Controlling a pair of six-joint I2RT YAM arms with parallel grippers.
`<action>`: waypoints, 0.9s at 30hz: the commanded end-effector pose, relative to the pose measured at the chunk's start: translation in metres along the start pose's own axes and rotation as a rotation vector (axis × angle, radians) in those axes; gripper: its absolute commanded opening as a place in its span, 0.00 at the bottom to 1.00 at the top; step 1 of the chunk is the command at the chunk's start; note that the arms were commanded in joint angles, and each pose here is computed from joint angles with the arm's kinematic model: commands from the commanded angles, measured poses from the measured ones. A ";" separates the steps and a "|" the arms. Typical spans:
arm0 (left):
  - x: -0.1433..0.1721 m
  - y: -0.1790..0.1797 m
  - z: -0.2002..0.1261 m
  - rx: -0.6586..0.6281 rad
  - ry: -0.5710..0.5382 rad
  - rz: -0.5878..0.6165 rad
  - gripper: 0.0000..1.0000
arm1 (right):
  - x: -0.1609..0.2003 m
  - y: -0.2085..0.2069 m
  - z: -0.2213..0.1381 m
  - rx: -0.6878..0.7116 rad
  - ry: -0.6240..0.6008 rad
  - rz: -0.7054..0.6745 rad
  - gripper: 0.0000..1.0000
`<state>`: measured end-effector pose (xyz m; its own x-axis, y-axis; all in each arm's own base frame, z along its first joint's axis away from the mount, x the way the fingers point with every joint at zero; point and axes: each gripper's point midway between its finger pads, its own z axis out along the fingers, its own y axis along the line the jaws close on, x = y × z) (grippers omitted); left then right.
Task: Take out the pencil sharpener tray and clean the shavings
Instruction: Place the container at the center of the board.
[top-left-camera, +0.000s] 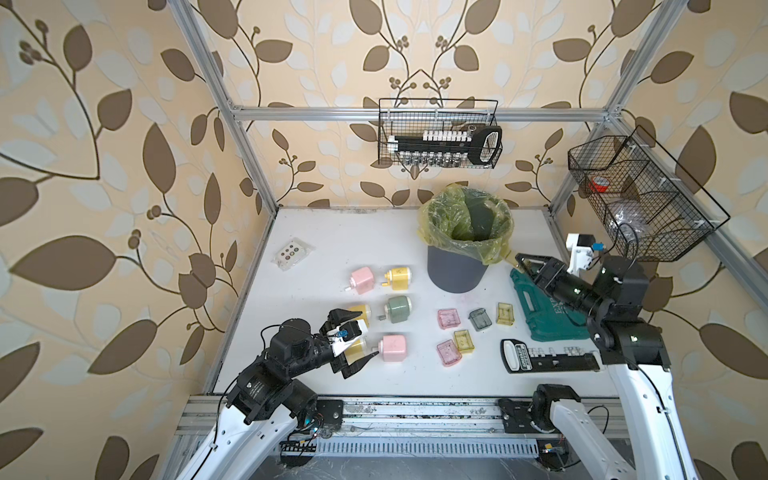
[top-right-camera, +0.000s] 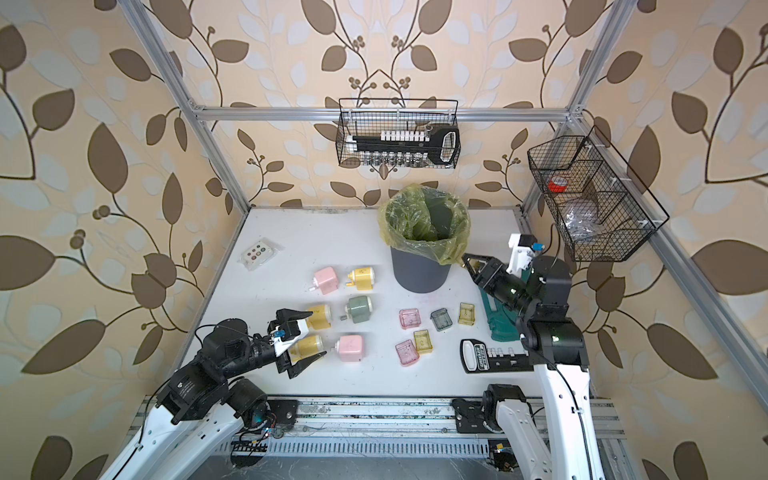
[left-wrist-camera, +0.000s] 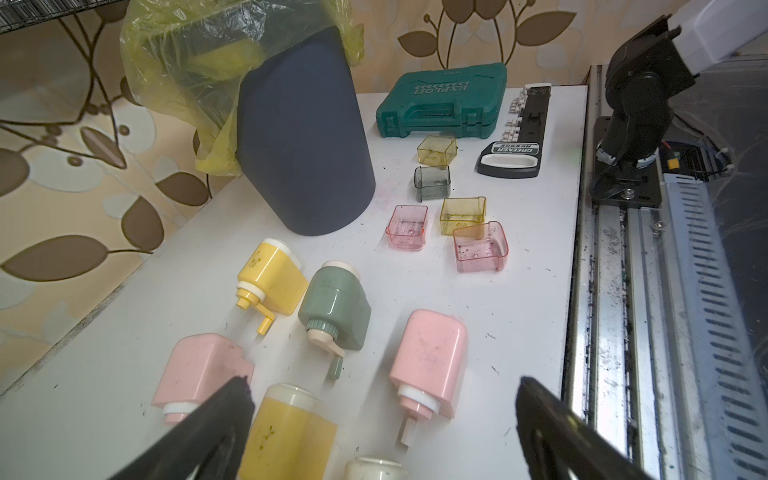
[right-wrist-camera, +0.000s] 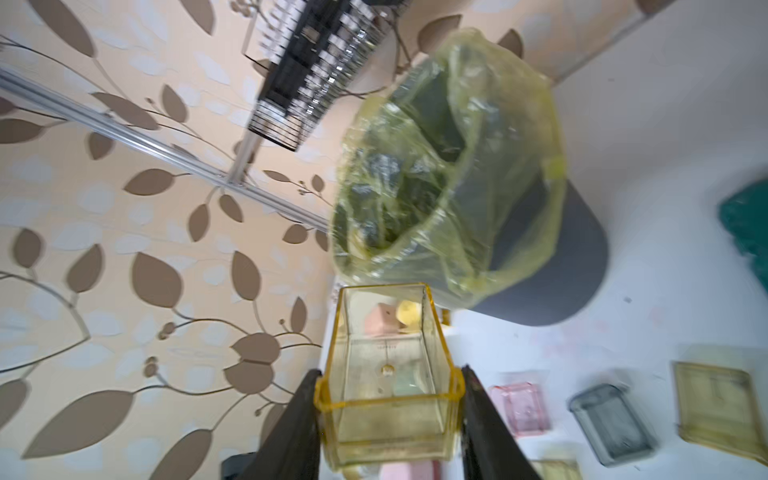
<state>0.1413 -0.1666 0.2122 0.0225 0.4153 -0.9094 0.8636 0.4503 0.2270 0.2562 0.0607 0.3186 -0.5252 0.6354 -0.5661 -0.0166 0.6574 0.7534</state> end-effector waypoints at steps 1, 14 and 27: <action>-0.019 -0.005 -0.006 0.025 -0.072 0.013 0.99 | 0.042 -0.069 -0.008 0.244 0.063 -0.066 0.00; -0.024 -0.009 -0.009 0.041 -0.104 0.035 0.99 | 0.107 -0.137 -0.031 0.485 0.160 -0.049 0.00; -0.024 -0.012 -0.009 0.054 -0.109 0.036 0.99 | 0.157 -0.135 -0.014 0.595 0.180 -0.320 0.00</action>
<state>0.1304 -0.1708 0.2215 0.0635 0.3756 -0.9246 0.8820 0.4124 0.2281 0.1528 0.0796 0.1282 -0.8081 0.2788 -0.5189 0.1509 0.9495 0.2751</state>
